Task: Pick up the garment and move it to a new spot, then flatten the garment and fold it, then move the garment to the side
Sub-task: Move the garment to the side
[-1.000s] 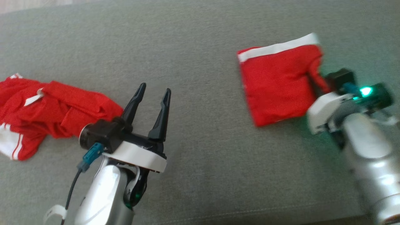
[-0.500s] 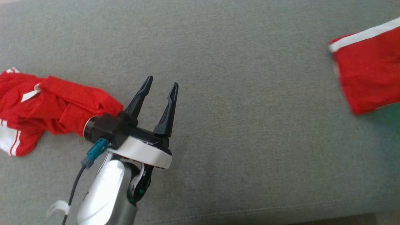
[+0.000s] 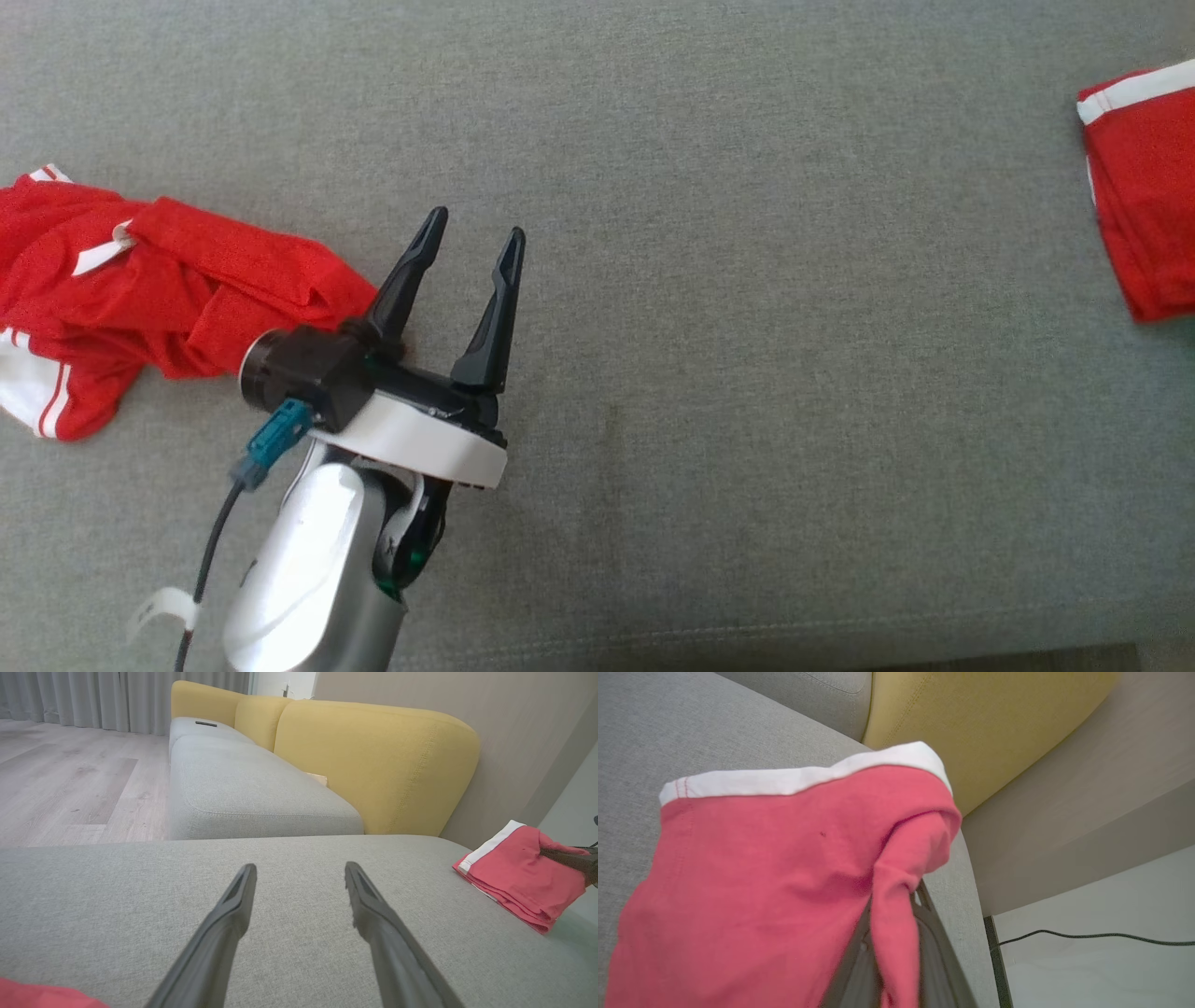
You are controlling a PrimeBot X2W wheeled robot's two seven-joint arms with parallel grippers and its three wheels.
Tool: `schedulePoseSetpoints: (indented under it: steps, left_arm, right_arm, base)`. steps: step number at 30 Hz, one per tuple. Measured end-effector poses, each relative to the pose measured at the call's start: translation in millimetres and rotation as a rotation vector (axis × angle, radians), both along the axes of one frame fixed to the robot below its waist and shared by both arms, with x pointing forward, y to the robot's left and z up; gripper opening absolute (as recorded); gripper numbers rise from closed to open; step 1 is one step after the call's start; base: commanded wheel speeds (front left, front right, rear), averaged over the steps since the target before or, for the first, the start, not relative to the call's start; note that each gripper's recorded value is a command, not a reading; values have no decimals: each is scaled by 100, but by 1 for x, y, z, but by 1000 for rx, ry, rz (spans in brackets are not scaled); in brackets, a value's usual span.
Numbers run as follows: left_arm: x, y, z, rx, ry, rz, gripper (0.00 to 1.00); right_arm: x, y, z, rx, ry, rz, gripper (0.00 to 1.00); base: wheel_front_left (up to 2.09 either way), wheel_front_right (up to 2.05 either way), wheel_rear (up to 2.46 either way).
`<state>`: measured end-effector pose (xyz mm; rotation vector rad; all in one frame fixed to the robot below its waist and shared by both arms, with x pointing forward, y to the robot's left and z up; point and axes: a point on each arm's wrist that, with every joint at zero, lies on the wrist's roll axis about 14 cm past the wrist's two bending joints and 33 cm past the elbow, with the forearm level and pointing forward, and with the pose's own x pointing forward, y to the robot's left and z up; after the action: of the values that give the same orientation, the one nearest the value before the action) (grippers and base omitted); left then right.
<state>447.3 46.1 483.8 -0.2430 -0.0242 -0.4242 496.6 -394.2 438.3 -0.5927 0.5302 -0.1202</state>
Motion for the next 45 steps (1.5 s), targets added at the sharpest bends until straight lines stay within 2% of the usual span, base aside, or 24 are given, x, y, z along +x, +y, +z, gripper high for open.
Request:
schedulePoseSetpoints:
  steps: [1,2,3,4,7,14,18,23,30,34,45]
  left_arm:
    - [0,0,-1,0,1,1,100]
    - [0,1,-1,0,2,3,100]
    - [1,1,-1,0,2,4,100]
    - [1,2,0,0,1,6,100]
    - [1,4,1,1,-3,13,100]
    - [-2,3,17,0,-40,11,100]
    - [-7,4,32,-6,-73,15,100]
    - [-19,15,44,-9,-96,56,100]
    - [-42,34,60,-17,-127,114,100]
    - [-56,44,59,-16,-123,144,100]
    - [-81,56,43,-19,-73,186,100]
  right_arm:
    - [0,-1,-1,5,-1,-9,0]
    - [-1,-2,-1,7,-2,-14,14]
    - [-1,-3,0,8,-6,-21,71]
    - [-1,-4,1,15,-14,-31,100]
    - [-2,-3,3,42,-32,-56,100]
    - [9,23,29,75,-141,-6,100]
    - [18,55,55,134,-257,52,100]
    - [23,113,90,282,-430,130,100]
    - [-15,183,98,498,-541,202,100]
    - [-44,212,99,573,-575,243,100]
    - [-104,221,65,693,-559,193,100]
  base:
    - [0,0,0]
    - [0,0,0]
    - [0,0,0]
    - [0,0,0]
    - [0,0,0]
    - [0,0,0]
    - [0,0,0]
    - [0,0,0]
    - [0,0,0]
    - [0,0,0]
    - [0,0,0]
